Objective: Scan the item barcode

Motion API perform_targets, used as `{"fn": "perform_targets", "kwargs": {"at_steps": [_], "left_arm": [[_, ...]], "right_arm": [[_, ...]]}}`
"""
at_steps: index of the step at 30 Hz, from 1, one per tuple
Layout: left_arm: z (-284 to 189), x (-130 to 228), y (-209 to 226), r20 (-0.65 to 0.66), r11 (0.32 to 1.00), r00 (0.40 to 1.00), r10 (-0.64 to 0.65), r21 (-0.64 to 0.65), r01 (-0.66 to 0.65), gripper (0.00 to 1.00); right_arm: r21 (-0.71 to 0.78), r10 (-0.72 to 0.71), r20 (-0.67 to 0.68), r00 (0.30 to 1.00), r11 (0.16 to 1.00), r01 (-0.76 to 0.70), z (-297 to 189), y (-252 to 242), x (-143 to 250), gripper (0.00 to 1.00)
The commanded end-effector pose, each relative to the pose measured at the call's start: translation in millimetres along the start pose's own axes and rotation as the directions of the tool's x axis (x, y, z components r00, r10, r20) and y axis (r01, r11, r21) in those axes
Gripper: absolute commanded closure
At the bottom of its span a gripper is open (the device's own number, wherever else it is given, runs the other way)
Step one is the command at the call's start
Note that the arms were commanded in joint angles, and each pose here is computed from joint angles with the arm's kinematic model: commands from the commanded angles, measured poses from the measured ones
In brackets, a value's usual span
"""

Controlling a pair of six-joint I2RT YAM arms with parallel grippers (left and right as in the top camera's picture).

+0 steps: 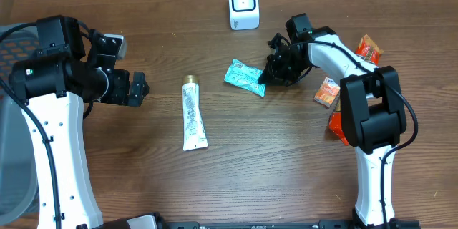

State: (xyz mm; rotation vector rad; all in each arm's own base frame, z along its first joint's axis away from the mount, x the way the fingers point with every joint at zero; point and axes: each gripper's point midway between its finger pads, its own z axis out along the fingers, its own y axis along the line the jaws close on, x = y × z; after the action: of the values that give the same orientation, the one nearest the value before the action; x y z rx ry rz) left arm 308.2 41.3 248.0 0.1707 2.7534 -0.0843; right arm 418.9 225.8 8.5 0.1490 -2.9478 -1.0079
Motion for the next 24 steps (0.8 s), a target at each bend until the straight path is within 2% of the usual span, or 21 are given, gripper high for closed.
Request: {"fn": "perform_targets", "kwargs": {"at_steps": [1, 6, 17, 24], "left_arm": [[-4.6, -2.6, -2.5, 0.02, 1.0, 1.0, 0.004, 0.006, -0.004, 0.0], [-4.6, -2.7, -2.4, 0.02, 1.0, 1.0, 0.004, 0.006, -0.004, 0.0], [-4.6, -2.6, -2.5, 0.02, 1.0, 1.0, 0.004, 0.006, -0.004, 0.0], [-4.6, -2.6, -2.5, 0.02, 1.0, 1.0, 0.004, 0.006, -0.004, 0.0]], "right_arm": [[0.054, 0.062, -0.017, 0.998, 0.997, -0.061, 8.8, -16.3, 9.4, 0.96], [0.049, 0.056, 0.001, 0.998, 0.997, -0.056, -0.5, -9.7, 3.1, 0.96], [0.081, -0.054, 0.122, 0.991, 0.996, 0.044, -60.9, 29.7, -5.8, 0.96], [-0.053, -0.123, 0.129, 0.984, 0.99, 0.131, -95.5, 73.3, 10.3, 0.96]]}}
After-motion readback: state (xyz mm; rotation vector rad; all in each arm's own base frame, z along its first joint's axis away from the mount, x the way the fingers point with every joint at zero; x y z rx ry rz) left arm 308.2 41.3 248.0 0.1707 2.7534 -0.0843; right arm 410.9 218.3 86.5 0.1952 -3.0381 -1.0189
